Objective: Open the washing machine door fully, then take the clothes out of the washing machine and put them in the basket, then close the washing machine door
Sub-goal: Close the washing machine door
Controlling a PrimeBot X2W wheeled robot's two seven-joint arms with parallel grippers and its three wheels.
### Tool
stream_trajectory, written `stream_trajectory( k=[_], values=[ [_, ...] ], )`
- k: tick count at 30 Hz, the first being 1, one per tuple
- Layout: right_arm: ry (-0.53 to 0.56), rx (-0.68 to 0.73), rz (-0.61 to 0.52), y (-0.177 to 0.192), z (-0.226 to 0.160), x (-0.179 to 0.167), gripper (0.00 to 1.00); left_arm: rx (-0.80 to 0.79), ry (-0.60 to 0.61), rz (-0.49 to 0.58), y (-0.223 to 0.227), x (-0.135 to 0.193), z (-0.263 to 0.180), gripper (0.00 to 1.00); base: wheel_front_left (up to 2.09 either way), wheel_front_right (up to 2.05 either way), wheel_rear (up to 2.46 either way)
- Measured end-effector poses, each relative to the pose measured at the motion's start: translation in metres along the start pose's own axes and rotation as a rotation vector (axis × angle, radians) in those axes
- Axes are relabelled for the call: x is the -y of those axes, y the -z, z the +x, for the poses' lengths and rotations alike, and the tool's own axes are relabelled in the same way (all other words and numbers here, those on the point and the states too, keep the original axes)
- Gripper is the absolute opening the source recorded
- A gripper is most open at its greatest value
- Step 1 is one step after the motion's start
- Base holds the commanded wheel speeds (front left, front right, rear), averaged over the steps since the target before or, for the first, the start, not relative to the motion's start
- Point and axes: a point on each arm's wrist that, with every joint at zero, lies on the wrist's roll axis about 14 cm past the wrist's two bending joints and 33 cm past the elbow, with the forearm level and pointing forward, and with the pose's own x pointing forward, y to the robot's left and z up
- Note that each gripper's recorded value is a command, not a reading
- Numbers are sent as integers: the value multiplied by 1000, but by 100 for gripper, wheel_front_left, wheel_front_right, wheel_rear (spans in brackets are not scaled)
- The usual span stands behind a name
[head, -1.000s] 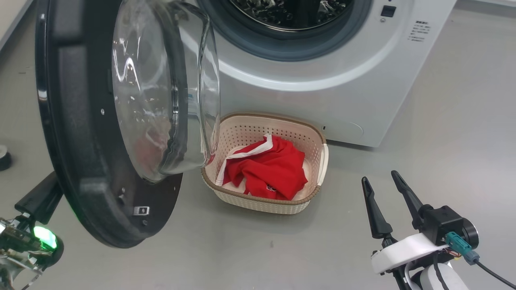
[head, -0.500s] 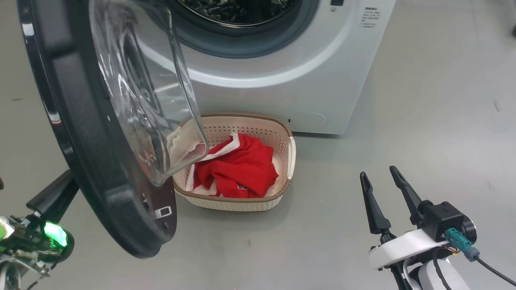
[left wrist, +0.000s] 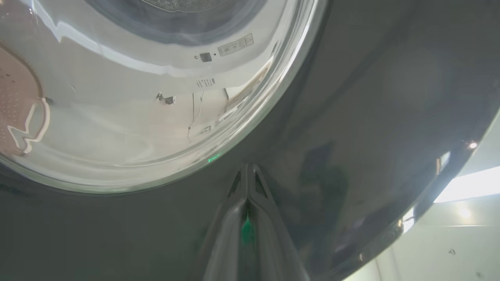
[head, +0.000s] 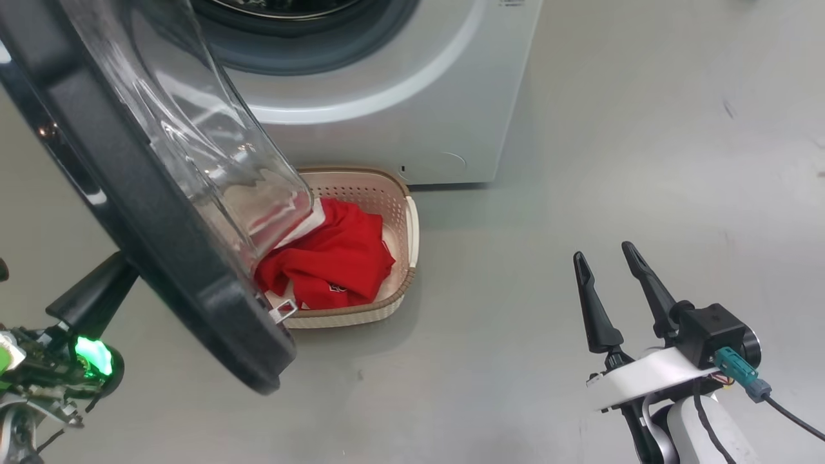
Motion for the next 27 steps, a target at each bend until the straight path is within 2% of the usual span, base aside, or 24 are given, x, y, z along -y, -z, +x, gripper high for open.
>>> stream_trajectory(
  k=[13, 27],
  values=[
    [99, 3, 14, 0, 2, 34, 100, -119, 38, -20, 6, -14, 62, 0, 0, 0, 0],
    [179, -12, 24, 6, 2, 61, 100, -152, 74, -82, 3, -33, 118, 0, 0, 0, 0]
  ],
)
